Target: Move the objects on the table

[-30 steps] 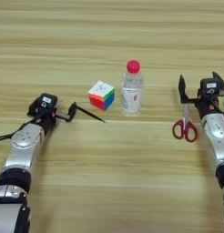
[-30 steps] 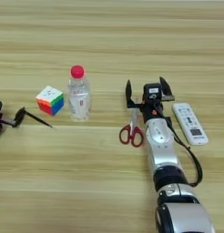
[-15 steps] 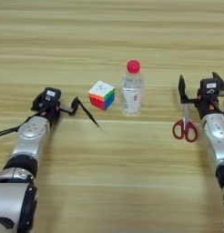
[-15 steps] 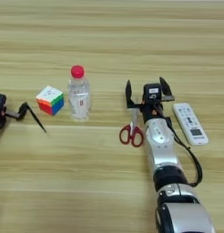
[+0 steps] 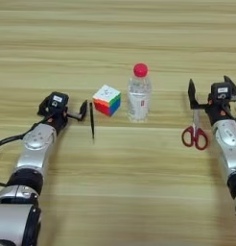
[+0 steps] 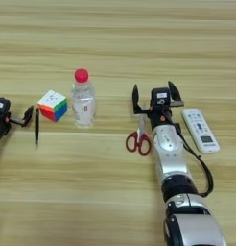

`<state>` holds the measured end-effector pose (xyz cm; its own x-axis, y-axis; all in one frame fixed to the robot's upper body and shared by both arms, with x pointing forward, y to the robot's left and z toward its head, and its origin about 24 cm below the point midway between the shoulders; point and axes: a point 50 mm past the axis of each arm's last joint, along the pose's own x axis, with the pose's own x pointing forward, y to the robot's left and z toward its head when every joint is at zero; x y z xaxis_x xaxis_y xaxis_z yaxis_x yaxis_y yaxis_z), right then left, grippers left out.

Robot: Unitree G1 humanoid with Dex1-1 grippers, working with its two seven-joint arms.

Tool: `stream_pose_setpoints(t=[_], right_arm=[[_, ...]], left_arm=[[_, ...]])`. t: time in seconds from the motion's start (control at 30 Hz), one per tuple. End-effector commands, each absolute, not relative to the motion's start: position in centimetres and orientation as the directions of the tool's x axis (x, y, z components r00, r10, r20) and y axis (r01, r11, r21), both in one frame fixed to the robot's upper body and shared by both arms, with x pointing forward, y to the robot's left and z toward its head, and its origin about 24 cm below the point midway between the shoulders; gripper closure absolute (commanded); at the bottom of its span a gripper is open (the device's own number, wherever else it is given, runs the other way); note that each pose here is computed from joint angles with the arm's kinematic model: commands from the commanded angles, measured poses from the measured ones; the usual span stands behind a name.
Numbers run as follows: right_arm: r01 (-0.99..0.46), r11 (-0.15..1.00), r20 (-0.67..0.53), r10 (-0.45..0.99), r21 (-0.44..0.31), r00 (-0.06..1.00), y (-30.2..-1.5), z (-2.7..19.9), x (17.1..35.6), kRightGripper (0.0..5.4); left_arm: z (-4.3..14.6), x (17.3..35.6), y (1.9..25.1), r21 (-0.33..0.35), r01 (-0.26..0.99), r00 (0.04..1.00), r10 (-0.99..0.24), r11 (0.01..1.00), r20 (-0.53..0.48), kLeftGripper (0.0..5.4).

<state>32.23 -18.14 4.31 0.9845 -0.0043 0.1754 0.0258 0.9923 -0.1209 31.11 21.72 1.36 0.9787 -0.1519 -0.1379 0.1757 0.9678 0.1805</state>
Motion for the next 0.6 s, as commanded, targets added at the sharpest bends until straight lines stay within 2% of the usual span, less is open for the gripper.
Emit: stream_pose_setpoints(t=[0.03, 0.27, 0.6], right_arm=[[0.022, 0.992, 0.183, 0.001, -0.123, 0.983, -17.9, 4.7, 32.5, 0.00], [0.021, 0.992, 0.183, 0.001, -0.124, 0.983, -17.9, 4.7, 32.5, 0.00], [0.021, 0.992, 0.182, 0.001, -0.124, 0.983, -17.9, 4.7, 32.6, 0.00]], left_arm=[[2.0, 30.5, 21.9, 0.169, 0.147, 0.985, -0.128, 0.975, -0.118, 0.01], [3.1, 29.6, 21.6, 0.164, 0.142, 0.987, -0.126, 0.976, -0.102, 0.01], [2.0, 27.0, 18.7, 0.118, 0.260, 0.952, -0.234, 0.958, -0.197, 0.01]])
